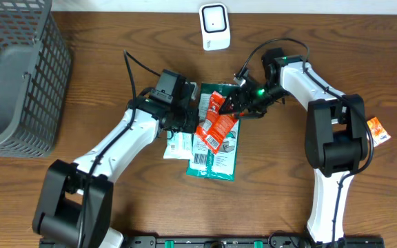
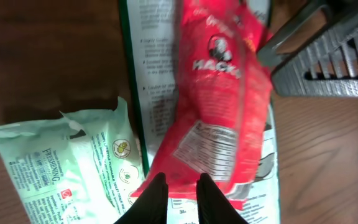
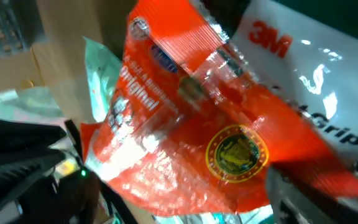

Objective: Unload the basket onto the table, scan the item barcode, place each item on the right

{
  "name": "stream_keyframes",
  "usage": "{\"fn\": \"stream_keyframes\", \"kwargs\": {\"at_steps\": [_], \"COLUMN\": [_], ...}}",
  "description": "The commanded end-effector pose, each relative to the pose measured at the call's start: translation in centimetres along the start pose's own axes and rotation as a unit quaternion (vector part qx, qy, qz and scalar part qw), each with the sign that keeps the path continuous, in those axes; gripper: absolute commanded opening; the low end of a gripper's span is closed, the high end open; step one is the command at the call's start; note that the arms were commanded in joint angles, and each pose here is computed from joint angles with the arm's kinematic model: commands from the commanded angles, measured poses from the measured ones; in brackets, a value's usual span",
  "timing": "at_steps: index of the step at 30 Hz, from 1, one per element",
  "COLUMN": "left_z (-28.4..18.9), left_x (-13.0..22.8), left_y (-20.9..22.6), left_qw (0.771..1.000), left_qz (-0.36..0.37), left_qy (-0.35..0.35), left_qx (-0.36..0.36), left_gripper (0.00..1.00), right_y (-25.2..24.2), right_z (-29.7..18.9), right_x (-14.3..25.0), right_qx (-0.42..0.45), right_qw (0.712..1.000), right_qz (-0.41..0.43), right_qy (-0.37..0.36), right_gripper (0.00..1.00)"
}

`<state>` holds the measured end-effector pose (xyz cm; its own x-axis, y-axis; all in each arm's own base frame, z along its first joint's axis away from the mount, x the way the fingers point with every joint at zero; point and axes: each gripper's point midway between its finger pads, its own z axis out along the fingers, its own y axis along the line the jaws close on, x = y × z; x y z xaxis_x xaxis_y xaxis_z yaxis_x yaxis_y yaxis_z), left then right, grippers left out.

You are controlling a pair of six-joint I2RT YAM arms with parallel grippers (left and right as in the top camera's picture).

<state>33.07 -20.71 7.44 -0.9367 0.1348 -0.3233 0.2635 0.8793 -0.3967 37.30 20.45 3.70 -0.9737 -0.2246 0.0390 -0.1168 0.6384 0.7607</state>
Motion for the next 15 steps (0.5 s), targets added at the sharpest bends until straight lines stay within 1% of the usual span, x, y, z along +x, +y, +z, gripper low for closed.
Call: {"fn": "stream_keyframes", "kwargs": {"at_steps": [1,2,8,15], "left_z": [-1.3,-1.1,1.3,3.5], "left_x": [-1.2,-0.9,0.6,1.9], "left_y": [-1.2,-1.4,-1.5,-0.3], "left_qw": [1.000,1.000,1.000,0.999], "left_qz": [0.011,0.011,0.016,0.010], "left_qy": [-0.021,-0.016,0.017,0.050], "left_qx": [0.014,0.019,0.015,0.004], "left_gripper": [0.12,0.10,0.11,0.11], "right_y": [2.0,2.1,2.2,2.2], "right_z": [-2.6,-2.7,-2.8,-2.2], "right_x": [-0.5,-0.3,1.2,2.1], "right_qx": [-0.010,-0.010,-0.012,-0.010], "right_qw": [1.000,1.000,1.000,1.000], "right_qz": [-0.012,-0.009,0.005,0.015], "right_qy": [-0.025,-0.023,0.002,0.018], "right_gripper": [0.99,0.99,0.99,0.99]}}
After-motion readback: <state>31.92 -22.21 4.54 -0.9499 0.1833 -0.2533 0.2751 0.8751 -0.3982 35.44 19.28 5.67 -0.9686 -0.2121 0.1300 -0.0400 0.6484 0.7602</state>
